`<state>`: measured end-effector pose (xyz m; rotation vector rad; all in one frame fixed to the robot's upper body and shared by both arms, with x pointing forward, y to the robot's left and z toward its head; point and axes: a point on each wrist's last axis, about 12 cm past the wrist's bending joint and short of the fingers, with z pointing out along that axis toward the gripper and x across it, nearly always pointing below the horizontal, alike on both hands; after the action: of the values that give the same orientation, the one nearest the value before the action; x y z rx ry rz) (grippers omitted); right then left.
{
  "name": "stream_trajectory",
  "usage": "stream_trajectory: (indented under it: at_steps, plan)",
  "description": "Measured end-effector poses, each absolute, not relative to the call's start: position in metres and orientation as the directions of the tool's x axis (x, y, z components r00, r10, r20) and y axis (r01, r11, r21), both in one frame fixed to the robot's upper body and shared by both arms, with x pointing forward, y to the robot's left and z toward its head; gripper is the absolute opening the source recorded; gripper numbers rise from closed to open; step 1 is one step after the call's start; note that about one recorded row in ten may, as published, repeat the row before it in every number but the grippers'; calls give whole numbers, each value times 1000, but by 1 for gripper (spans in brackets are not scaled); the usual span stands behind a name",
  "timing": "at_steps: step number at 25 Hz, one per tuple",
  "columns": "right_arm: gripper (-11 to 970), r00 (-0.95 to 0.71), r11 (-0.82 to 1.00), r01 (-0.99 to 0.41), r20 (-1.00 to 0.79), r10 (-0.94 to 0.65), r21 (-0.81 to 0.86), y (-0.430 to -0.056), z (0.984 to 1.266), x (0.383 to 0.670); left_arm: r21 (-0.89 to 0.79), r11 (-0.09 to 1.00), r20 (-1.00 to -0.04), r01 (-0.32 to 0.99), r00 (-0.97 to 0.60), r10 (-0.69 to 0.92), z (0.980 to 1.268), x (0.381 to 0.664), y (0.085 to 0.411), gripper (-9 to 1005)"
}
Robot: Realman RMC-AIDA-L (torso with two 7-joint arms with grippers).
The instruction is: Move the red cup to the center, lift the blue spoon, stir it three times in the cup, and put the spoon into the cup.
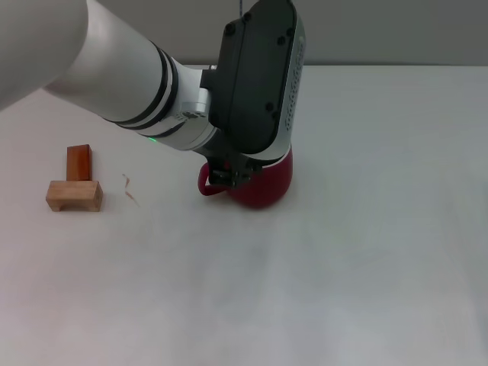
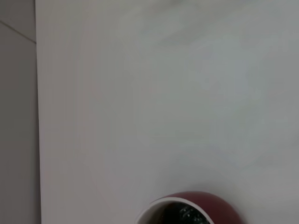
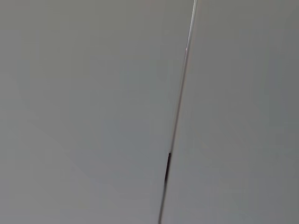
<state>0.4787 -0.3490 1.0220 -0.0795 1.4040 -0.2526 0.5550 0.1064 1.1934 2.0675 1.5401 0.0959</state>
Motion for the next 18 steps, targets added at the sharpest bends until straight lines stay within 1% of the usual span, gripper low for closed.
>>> stream_trajectory:
  at_steps: [4, 7, 8, 10, 13, 14, 18]
  plan:
    - [722, 144, 970, 128, -964, -222, -205, -349, 1022, 479, 469, -183, -265, 864, 335, 904, 1193, 554, 108, 286]
    - [722, 144, 970, 128, -964, -222, -204, -349, 1022, 479, 487, -162, -278, 858, 329, 903, 1200, 554, 109, 297]
    - [722, 144, 970, 128, -964, -222, -204, -349, 1022, 479, 498, -149, -288, 854, 325, 901, 1203, 554, 110, 302]
    - [722, 144, 970, 128, -964, -222, -204, -349, 1022, 479, 534, -83, -342, 841, 305, 889, 1216, 557, 117, 307]
    - [721, 142, 970, 130, -965, -222, -205, -350, 1021, 478, 569, 79, -494, 819, 264, 828, 1239, 566, 132, 306]
    - [721, 141, 970, 131, -965, -222, -204, -350, 1021, 478, 562, 156, -567, 813, 241, 787, 1249, 570, 142, 306]
    - [719, 140, 969, 138, -965, -223, -204, -351, 1022, 477, 489, 359, -766, 795, 195, 613, 1273, 580, 180, 306]
